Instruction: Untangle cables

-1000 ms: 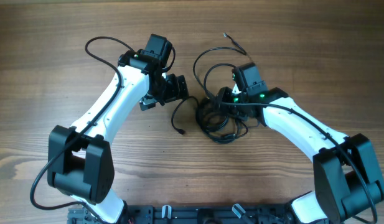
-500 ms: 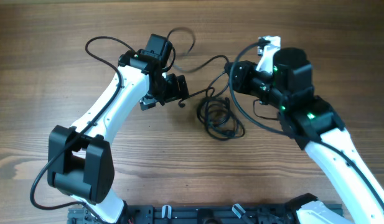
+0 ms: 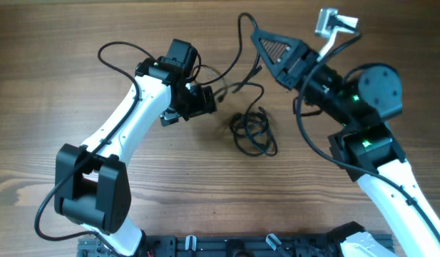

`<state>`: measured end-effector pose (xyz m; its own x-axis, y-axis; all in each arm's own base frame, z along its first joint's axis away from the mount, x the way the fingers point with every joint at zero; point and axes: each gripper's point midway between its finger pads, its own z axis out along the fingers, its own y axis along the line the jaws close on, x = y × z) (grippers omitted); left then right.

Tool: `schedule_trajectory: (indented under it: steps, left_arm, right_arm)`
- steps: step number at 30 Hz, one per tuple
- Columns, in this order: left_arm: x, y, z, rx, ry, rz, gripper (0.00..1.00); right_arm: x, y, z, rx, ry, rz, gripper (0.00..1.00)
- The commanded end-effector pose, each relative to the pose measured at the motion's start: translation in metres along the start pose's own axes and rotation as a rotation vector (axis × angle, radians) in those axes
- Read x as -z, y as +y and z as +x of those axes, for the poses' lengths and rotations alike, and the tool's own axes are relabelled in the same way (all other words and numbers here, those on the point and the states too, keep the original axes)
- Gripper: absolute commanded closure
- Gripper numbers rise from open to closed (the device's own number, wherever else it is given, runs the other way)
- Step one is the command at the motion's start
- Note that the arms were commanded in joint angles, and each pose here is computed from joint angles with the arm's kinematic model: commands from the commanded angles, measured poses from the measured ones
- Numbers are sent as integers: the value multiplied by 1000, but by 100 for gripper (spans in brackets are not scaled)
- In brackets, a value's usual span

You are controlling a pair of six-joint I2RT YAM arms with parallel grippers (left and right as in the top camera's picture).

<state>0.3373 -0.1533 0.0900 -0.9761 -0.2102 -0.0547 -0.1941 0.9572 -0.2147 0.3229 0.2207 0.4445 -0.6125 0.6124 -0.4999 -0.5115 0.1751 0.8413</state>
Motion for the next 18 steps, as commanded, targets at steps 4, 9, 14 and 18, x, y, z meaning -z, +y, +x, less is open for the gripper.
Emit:
schedule_trajectory:
  steps: [4,9,14,18]
  left_arm:
    - [-4,1,1,-4,9,-12,0]
    - [-4,1,1,-4,9,-12,0]
    - [-4,1,0,-4,8,-11,0]
    - [-4,1,1,-4,9,-12,0]
  right_arm:
    - [7,46,-26,-113,-98,-154,96]
    - [16,62,-59,87,-298,-187,96]
    - [41,100,-92,125,-510,-322,96]
    - [35,64,-100,413,-576,-72,95]
